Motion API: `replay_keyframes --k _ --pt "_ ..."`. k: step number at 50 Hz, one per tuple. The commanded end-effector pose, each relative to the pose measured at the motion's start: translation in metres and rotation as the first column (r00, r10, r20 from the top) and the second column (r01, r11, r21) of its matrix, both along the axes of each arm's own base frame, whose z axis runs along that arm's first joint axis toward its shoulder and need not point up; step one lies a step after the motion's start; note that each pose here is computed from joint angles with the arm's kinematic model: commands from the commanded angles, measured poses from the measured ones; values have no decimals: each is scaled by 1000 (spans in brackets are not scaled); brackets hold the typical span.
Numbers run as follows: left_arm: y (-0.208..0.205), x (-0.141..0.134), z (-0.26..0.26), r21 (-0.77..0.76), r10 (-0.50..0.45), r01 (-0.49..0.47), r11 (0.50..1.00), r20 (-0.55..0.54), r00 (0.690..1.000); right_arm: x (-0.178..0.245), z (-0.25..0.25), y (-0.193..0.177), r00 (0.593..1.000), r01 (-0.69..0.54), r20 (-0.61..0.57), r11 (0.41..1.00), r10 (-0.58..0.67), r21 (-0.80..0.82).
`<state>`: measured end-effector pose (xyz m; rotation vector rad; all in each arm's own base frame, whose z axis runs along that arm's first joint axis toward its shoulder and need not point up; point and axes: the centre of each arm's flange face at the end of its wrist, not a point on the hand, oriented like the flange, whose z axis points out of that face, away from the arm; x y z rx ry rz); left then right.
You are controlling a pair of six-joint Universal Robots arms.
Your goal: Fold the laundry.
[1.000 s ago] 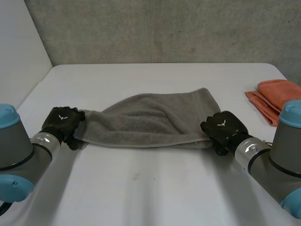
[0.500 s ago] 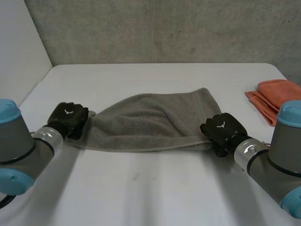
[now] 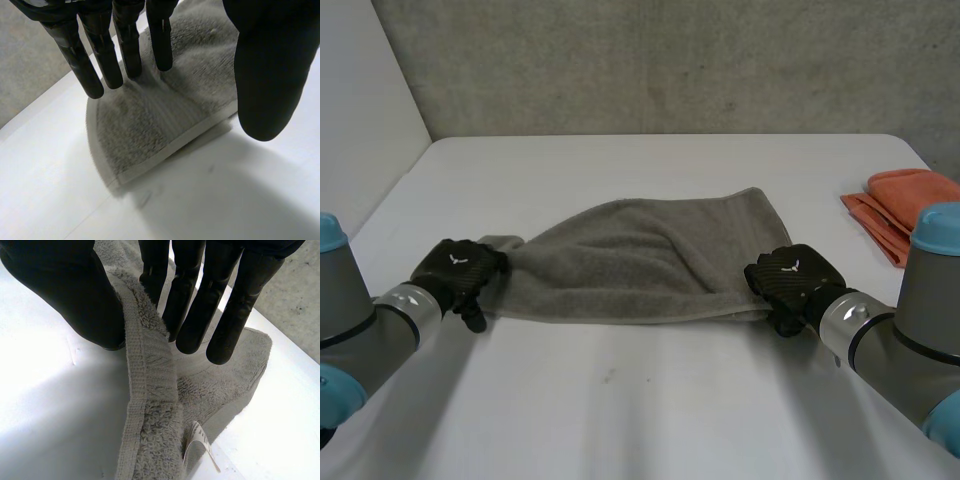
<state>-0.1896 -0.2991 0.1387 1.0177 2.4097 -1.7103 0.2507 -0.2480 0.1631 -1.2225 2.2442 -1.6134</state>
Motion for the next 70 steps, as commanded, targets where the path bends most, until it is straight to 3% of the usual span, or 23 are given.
replay_keyframes --k 1,21,39,52,63,70 --pt "-20 5 -12 -10 11 -11 1000 26 1000 0 0 0 1000 0 -2 1000 0 0" --pt "-56 2 -15 -65 13 -12 998 21 1000 -1 -6 -1 1000 2 -8 1000 -2 15" --pt "-67 1 -25 -60 11 -10 998 23 1000 0 -10 -3 1000 2 -14 1000 -2 24" --pt "-66 -2 -22 -91 -34 41 995 82 996 -1 -9 -3 1000 4 -14 1000 -3 22" --pt "-25 -9 55 -200 -28 19 980 -41 999 -1 -1 -7 1000 23 0 1000 -23 8" --pt "-10 -13 81 -222 -29 -5 975 -150 988 -27 23 -26 977 173 116 982 -180 71"
